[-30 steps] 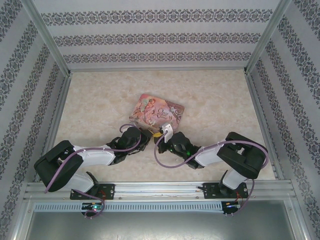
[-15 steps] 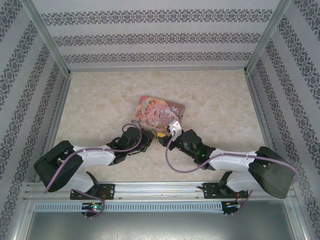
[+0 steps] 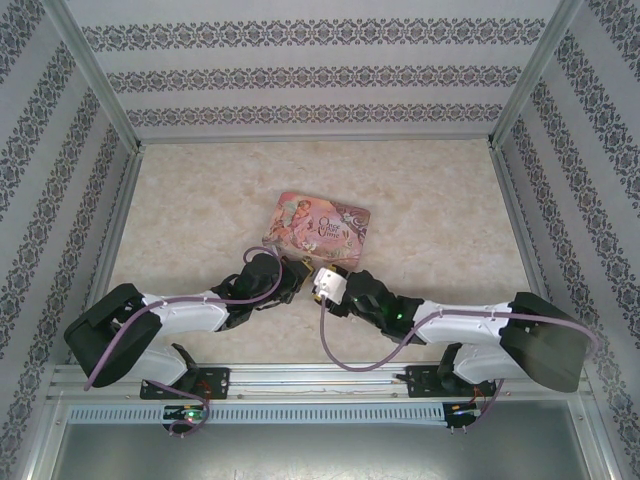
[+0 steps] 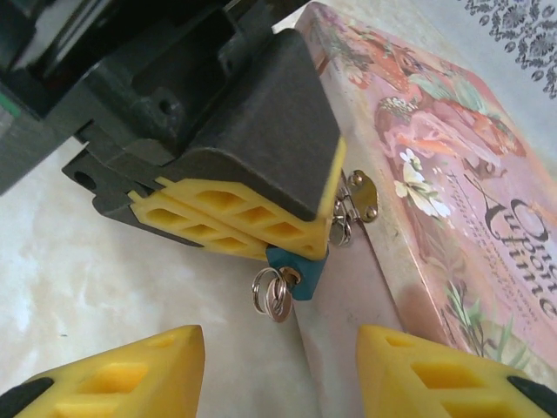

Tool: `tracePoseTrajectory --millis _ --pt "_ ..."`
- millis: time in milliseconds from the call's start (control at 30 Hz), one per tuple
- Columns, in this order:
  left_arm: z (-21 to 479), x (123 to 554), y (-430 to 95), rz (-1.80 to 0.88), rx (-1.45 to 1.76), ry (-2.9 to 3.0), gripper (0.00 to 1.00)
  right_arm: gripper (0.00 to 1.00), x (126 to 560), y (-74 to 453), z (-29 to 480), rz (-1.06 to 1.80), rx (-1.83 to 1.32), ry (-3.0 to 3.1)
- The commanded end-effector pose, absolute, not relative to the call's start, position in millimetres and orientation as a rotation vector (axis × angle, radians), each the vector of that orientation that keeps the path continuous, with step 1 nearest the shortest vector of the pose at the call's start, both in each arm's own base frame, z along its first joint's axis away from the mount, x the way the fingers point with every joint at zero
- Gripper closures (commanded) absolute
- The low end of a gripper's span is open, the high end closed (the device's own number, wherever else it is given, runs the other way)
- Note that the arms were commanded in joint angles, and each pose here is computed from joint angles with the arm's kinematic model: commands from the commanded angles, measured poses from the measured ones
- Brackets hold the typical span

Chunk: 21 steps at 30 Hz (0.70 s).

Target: Unlock a padlock with a key

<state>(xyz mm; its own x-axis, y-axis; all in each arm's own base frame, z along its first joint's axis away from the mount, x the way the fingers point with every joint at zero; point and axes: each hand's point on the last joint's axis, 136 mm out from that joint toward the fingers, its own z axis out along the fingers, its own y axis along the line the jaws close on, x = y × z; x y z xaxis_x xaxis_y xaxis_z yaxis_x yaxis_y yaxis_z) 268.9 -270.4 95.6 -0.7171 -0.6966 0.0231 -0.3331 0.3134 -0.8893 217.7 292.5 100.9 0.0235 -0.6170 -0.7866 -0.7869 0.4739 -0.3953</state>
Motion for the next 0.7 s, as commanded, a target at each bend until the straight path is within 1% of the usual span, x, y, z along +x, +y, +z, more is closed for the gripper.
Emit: tracePoseTrajectory --millis 0,200,567,667 --pt "112.5 269.8 -275.3 -1.420 -0.869 2.186 0.96 0.51 224.5 298.7 106.2 0.094 -1.290 1.610" --pt "113.4 270.1 -275.3 -1.422 -0.869 2.182 0.96 0.58 227.1 306.5 105.4 0.086 -1.309 1.600" --pt "115.5 271.1 -275.1 -1.424 -0.872 2.175 0.99 0.75 229.5 308.5 98.2 0.079 -1.305 1.620" --pt "116.3 271.2 -276.0 -1.429 -0.869 2.174 0.99 0.77 230.8 309.6 98.6 0.080 -1.297 1.622"
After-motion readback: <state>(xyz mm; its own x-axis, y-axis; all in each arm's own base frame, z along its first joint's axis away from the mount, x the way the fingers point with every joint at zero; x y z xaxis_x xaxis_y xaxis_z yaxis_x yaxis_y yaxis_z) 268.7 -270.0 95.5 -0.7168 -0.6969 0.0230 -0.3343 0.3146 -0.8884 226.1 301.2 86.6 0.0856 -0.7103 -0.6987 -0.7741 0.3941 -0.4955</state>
